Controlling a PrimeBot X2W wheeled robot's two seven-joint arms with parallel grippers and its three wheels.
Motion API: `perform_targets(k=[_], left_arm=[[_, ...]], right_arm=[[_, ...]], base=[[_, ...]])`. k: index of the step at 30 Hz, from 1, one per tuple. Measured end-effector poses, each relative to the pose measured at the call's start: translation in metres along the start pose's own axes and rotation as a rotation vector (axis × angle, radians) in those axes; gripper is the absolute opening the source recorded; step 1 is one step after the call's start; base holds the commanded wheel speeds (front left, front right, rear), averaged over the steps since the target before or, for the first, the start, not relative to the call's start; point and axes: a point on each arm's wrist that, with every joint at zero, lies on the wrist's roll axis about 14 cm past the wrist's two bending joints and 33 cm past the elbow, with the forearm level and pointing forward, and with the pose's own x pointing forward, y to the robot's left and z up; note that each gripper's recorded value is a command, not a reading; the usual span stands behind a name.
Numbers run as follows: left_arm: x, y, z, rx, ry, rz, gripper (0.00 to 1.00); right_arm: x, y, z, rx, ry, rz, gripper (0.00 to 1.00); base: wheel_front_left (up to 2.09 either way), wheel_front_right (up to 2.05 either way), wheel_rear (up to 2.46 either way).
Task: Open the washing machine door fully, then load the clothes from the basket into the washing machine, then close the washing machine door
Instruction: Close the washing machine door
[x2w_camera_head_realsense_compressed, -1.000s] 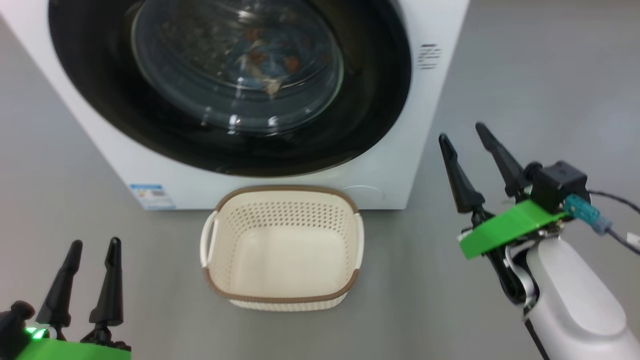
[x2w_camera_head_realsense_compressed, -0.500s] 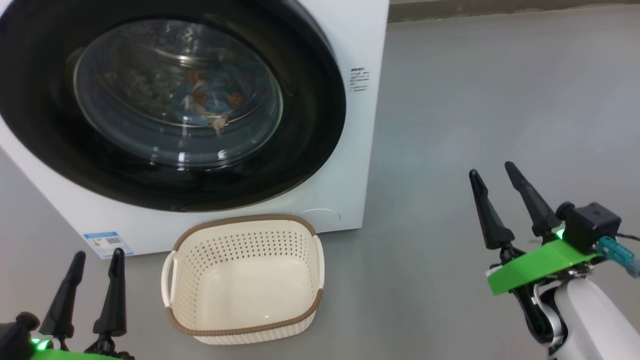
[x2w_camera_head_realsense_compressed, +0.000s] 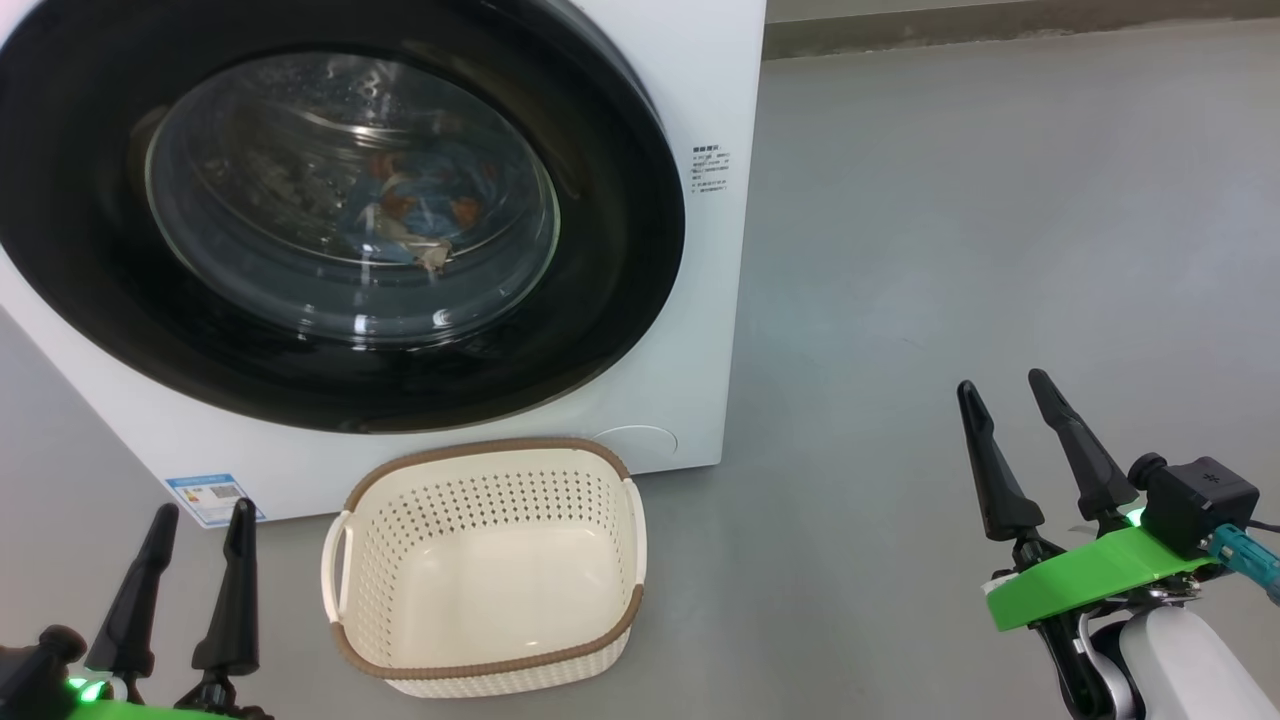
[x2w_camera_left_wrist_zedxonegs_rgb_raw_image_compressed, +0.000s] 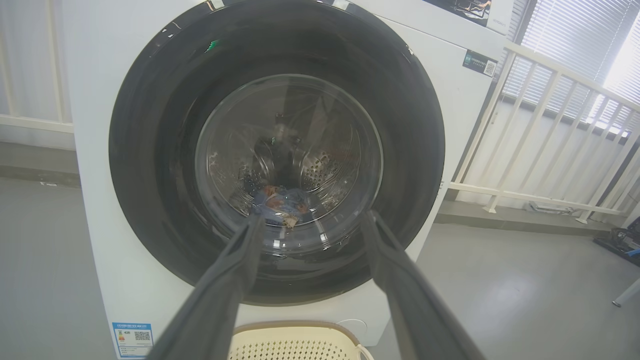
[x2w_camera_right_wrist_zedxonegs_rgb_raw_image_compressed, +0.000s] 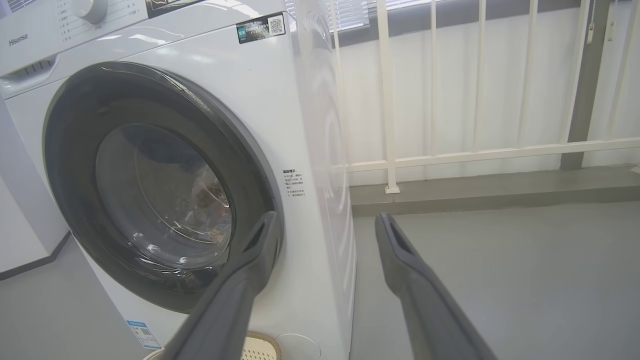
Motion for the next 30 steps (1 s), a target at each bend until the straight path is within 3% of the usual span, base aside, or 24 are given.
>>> perform_targets(k=[30], left_arm=[[-0.009, 0.012, -0.008, 0.025, 0.031, 0.037, 1.0]], right_arm=[[-0.004, 0.003, -0.018, 0.0, 0.052, 0.003, 1.0]], base=[[0.0, 0.0, 0.0]])
